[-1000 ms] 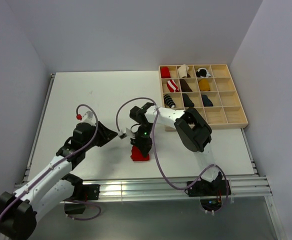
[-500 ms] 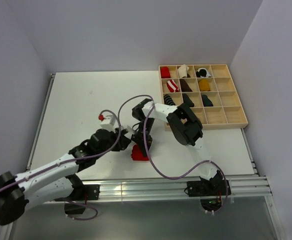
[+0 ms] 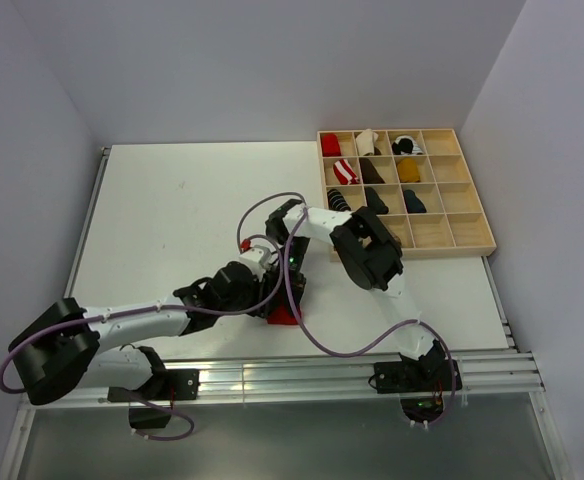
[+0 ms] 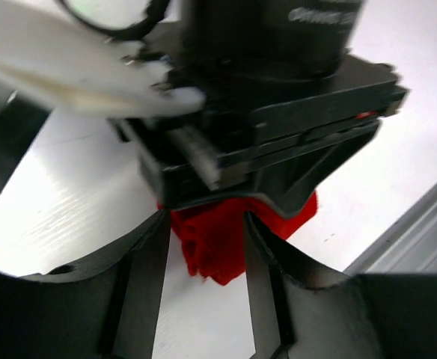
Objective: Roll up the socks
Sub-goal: Roll the sock at the center of the board.
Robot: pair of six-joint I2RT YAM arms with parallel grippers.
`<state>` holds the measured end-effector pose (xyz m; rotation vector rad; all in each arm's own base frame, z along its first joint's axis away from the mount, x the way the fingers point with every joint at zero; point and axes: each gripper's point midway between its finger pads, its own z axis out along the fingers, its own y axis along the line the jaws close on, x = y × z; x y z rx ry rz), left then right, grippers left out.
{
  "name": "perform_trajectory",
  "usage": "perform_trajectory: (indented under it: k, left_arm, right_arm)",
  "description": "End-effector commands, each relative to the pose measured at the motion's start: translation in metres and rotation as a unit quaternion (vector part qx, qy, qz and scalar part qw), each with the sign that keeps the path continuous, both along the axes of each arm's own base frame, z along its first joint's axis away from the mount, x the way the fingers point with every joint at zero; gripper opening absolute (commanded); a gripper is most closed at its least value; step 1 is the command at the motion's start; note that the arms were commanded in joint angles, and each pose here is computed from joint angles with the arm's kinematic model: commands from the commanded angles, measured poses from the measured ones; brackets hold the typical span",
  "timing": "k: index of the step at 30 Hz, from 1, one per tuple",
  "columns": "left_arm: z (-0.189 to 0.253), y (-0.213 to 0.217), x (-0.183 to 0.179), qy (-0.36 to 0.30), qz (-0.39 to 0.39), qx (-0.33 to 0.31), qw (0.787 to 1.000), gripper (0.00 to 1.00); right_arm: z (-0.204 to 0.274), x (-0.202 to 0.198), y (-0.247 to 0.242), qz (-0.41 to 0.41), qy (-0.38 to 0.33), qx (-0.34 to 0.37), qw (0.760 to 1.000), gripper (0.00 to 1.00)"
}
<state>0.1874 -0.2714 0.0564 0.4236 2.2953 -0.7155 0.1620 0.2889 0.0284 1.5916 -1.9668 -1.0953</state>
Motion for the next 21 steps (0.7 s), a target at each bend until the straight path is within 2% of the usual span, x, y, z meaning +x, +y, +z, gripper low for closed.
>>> perform_trajectory:
  k: [1,21]
  left_arm:
    - [0.028,-0.027,0.003,-0.031,-0.048,-0.046,0.997,0.49]
    - [-0.005,-0.033,-0.023,0.035,-0.097,-0.038,0.994,0.47]
  right_arm:
    - [-0.026,0.012,-0.008,0.024,-0.028,-0.016,0.999,0.22]
    - [-0.035,0.028,-0.010,-0.006,-0.048,-0.048,0.998,0.21]
